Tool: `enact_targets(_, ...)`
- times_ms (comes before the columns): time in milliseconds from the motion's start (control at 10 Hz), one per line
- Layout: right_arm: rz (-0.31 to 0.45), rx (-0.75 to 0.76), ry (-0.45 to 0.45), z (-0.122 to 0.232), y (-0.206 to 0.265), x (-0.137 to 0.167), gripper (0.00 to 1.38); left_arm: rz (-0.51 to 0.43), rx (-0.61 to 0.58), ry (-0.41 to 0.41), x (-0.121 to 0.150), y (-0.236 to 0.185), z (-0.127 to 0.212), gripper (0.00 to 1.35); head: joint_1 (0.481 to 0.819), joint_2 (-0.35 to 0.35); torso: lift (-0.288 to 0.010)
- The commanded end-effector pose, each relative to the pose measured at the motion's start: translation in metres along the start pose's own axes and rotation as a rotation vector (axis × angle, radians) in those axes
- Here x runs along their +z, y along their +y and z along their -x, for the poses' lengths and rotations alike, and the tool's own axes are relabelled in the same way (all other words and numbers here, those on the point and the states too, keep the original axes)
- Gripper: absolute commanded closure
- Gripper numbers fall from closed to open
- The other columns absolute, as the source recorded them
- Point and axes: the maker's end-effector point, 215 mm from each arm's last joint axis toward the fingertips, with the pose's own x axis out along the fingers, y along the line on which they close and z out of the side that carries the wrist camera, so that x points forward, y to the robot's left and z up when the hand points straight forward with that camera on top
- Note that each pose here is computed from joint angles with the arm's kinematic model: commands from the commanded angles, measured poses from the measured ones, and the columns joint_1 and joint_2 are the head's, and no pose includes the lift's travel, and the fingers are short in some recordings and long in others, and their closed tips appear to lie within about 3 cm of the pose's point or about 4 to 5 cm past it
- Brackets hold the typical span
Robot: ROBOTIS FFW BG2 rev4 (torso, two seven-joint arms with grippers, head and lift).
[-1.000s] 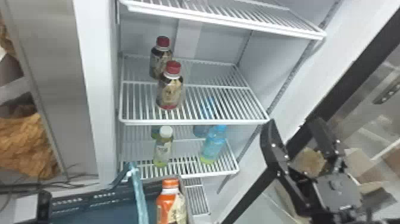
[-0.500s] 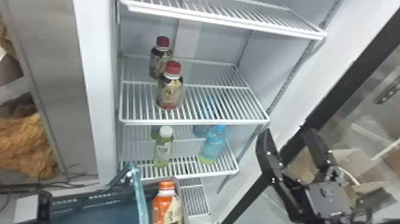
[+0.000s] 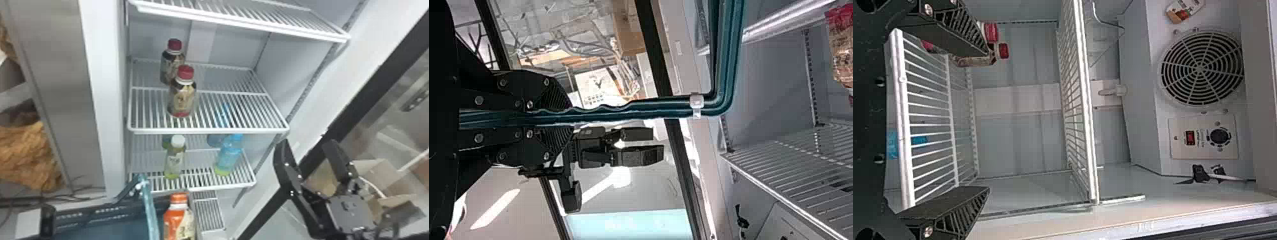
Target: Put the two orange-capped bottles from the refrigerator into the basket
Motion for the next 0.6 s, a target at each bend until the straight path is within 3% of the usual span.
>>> enact_targets(0,0.000,0.000,0.000,0.0000,0.0000,0.0000,0.10,0.000,0.000,0.000,-0.0002,0.0000,-0.0001,1.20,0.695,-0.350,-0.040)
enact_targets(500,0.004,0.001,0.001,0.0000,0.0003,-0.0001,0.10,-0.001,0.001,-0.001,0.0005,0.0002,0.0004,1.20,0.695,-0.350,-0.040)
